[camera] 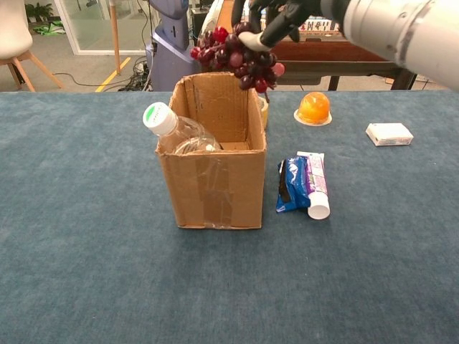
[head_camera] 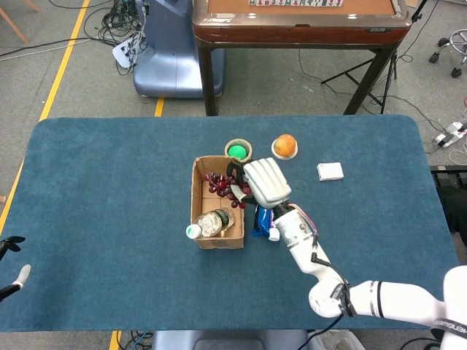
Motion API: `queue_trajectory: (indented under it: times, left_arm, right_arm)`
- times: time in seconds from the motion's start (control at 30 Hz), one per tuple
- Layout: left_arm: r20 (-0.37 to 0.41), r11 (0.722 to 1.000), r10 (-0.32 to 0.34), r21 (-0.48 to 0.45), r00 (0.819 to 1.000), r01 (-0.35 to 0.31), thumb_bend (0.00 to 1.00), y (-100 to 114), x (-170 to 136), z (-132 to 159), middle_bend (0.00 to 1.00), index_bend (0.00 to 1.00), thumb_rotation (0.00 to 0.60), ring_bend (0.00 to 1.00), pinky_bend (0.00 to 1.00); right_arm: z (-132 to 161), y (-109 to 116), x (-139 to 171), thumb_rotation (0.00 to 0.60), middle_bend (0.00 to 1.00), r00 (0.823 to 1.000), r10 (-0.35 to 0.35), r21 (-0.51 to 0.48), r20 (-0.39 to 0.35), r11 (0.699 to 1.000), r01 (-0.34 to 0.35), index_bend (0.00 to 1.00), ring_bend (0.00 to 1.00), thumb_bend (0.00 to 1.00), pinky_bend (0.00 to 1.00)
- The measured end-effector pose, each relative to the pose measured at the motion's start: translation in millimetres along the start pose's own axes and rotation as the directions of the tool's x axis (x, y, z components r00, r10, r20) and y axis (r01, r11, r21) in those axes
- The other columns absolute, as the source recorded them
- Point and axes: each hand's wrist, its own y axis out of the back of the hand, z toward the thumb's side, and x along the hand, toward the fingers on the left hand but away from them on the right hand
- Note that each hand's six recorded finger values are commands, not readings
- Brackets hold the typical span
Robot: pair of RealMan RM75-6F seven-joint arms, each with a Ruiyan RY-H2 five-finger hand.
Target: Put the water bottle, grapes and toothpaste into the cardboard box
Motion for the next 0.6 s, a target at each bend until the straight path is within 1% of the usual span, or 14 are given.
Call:
queue_trajectory:
  times: [0.03,0.07,0.17,0.23,0.27,0.3,0.37,0.4,0.5,0.6]
  left_arm:
    - [0.002,1.0,0.003,-0.003,1.0,-0.003,0.28,1,0,0,0.43,0.32,0.6,0.35,0.55]
    - [0.003,1.0,0.005,-0.005,1.0,-0.005,0.28,2,-1,0,0.43,0.32,0.6,0.35,0.55]
    - [0.007,1.0,0.012,-0.009,1.0,-0.012,0.28,5,-2,1,0.44,0.32,0.6,0.35,0.55]
    - [0.008,1.0,0.017,-0.012,1.0,-0.017,0.28,7,-3,1,0.43,0.32,0.6,0.35,0.55]
    - [0.008,1.0,0.019,-0.013,1.0,-0.018,0.28,7,-4,1,0.43,0.32,0.6,0.35,0.55]
    - [0.008,1.0,0.02,-0.014,1.0,-0.02,0.28,8,-4,1,0.43,0.32,0.6,0.35,0.55]
    - [0.009,1.0,0.022,-0.015,1.0,-0.022,0.28,9,-5,1,0.43,0.32,0.6,0.35,0.55]
    - [0.009,1.0,0.022,-0.014,1.0,-0.022,0.28,9,-5,1,0.44,0.32,0.6,0.35,0.55]
    - [0.007,1.0,0.018,-0.012,1.0,-0.018,0.28,8,-5,1,0.44,0.32,0.6,0.35,0.55]
    - [0.006,1.0,0.014,-0.008,1.0,-0.014,0.28,7,-4,1,0.44,0.32,0.6,0.35,0.55]
  right_arm:
    - [3,-4,-3,0.6,0.61,1.0,0.006,0.002,-0.002,1.0,-0.006,0.6,0.59,0.48,0.73]
    - [5,-9,-6,0.6,0.59,1.0,0.011,0.004,-0.005,1.0,-0.011,0.6,0.58,0.44,0.73]
    - [13,-22,-12,0.6,0.51,0.999,0.033,0.005,-0.015,0.999,-0.033,0.55,0.51,0.24,0.69]
    - [15,-30,-13,0.6,0.44,0.999,0.049,-0.001,-0.021,0.999,-0.049,0.47,0.44,0.09,0.62]
    - [15,-32,-13,0.6,0.39,0.998,0.057,-0.003,-0.023,0.998,-0.057,0.41,0.4,0.03,0.58]
    - [15,-35,-13,0.6,0.35,0.997,0.068,-0.002,-0.023,0.998,-0.068,0.35,0.36,0.01,0.53]
    - [14,-37,-13,0.6,0.28,0.996,0.087,0.002,-0.02,0.996,-0.087,0.28,0.3,0.0,0.47]
    - [13,-38,-13,0.6,0.26,0.995,0.099,0.003,-0.019,0.995,-0.099,0.27,0.28,0.0,0.46]
    - [12,-34,-11,0.6,0.24,0.994,0.11,0.008,-0.02,0.994,-0.11,0.27,0.27,0.0,0.45]
    - [8,-25,-6,0.6,0.24,0.995,0.1,0.016,-0.022,0.995,-0.099,0.27,0.27,0.0,0.45]
